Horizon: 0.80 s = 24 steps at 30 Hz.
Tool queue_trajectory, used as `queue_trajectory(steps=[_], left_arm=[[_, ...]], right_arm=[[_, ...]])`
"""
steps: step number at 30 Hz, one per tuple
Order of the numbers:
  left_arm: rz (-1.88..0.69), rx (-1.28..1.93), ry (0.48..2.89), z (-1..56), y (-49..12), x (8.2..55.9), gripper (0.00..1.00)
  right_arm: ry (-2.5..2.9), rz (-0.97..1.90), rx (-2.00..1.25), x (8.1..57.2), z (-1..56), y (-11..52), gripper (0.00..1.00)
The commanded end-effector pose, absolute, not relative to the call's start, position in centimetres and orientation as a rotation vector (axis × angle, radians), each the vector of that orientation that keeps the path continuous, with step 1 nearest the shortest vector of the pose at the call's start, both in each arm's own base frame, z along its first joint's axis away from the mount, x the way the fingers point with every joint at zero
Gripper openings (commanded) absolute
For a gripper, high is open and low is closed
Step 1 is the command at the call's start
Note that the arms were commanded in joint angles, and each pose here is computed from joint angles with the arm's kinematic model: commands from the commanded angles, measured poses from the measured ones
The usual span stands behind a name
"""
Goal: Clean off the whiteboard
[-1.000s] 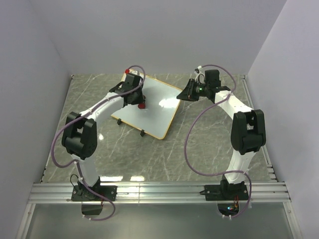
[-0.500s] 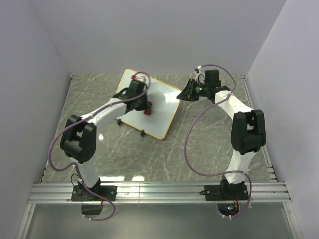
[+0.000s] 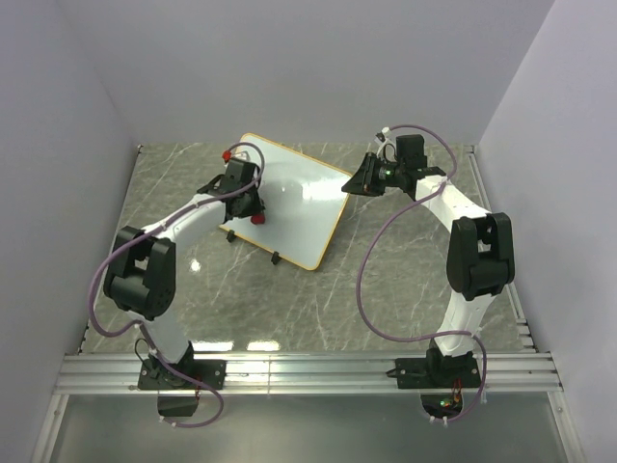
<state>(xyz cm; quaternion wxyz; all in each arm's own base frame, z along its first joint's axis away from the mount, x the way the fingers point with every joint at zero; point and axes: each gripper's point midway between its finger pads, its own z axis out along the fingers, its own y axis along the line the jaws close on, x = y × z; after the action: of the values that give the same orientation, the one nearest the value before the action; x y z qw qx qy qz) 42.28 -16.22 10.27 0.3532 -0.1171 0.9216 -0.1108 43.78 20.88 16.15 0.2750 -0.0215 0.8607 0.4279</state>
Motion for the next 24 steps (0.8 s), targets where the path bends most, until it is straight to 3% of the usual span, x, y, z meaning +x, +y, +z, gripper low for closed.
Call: queue_trajectory(steps=[1, 5, 12, 24], left_arm=[[-0.387, -0.183, 2.427, 9.9, -21.5, 41.0, 0.0], [-0.459, -0.125, 2.43, 10.5, -24.7, 39.8, 0.0], [-0.452, -0.137, 2.447, 9.8, -24.0, 38.4, 0.0], [-0.236, -0.485, 2.368, 10.1, -9.1, 43.0, 0.0]], right_arm=[[2.343, 1.046, -0.052, 43.8, 15.6, 20.1, 0.0], [2.341, 1.033, -0.049, 43.9, 15.7, 19.9, 0.0], [2.334, 1.027, -0.059, 43.7, 15.9, 19.9, 0.0], [2.347, 1.024, -0.075, 43.2, 15.8, 19.8, 0.0]])
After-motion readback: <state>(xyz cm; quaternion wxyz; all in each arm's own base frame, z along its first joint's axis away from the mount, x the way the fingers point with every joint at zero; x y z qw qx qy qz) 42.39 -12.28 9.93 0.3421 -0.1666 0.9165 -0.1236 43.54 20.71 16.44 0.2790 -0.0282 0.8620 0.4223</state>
